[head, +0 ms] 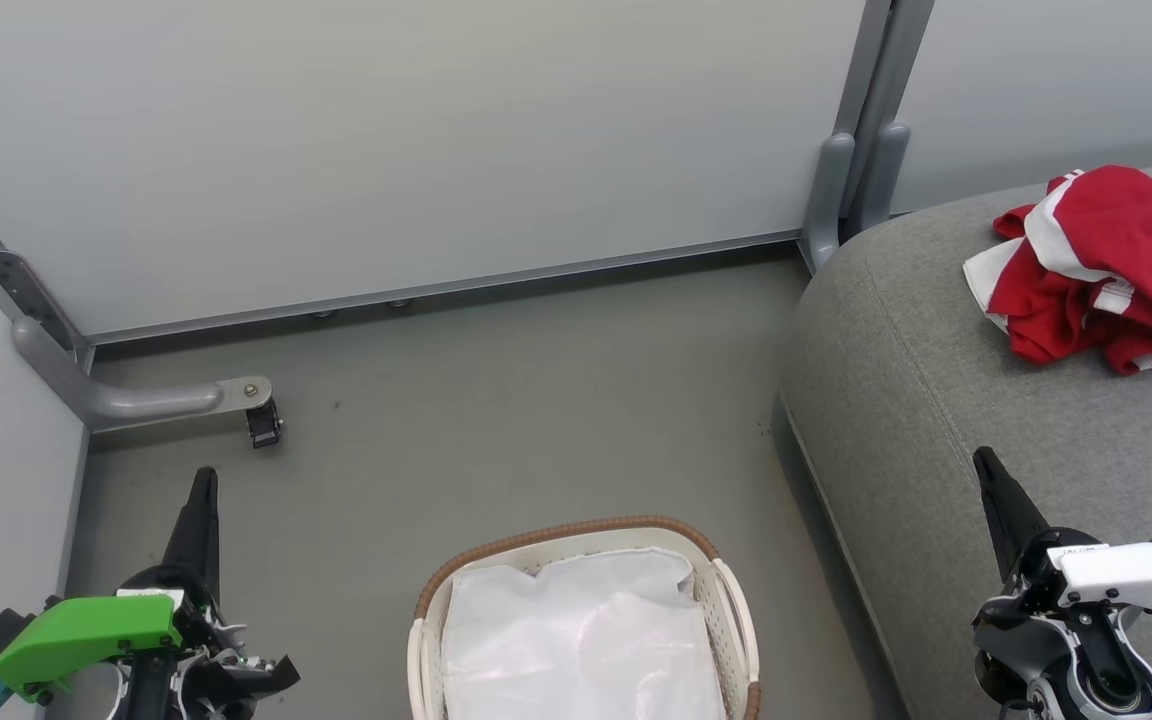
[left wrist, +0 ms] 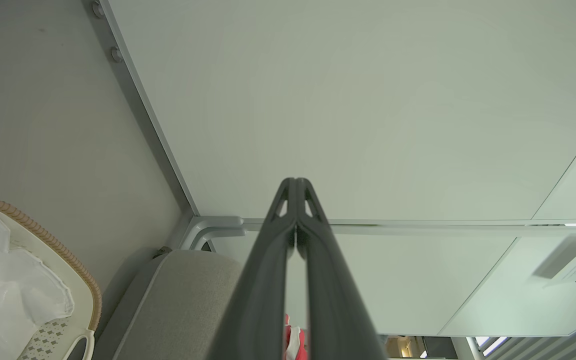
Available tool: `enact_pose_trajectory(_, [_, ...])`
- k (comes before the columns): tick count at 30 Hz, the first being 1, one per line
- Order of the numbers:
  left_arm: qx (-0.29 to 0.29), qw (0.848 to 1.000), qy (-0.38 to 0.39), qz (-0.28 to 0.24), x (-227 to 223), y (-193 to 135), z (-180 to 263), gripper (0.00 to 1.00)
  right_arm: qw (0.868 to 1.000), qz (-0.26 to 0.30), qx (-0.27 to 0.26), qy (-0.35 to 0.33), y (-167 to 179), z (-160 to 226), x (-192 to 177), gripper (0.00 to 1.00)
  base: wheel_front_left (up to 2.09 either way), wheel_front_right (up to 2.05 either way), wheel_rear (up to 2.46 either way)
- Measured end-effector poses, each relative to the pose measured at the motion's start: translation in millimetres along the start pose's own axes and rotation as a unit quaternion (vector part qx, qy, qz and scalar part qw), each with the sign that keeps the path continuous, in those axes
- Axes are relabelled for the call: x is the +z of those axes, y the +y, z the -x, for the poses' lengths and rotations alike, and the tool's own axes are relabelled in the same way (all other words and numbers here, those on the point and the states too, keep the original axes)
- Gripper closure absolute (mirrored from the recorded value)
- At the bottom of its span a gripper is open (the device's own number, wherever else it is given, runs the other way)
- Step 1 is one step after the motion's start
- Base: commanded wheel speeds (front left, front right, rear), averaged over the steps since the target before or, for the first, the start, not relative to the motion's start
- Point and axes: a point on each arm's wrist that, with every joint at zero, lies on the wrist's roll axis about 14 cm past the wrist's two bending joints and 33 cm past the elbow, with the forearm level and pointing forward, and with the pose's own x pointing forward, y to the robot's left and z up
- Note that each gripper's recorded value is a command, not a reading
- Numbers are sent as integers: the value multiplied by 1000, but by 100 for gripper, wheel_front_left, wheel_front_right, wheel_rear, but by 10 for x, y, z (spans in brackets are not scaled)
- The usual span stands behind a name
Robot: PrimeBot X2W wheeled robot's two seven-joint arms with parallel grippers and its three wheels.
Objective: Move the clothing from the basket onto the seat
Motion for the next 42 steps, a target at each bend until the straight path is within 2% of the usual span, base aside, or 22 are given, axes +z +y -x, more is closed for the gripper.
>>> enact_pose_trajectory(42, [0,1000,0,0,3,-1,0,100,1000,0,0,0,0,0,0,100,0,0,0])
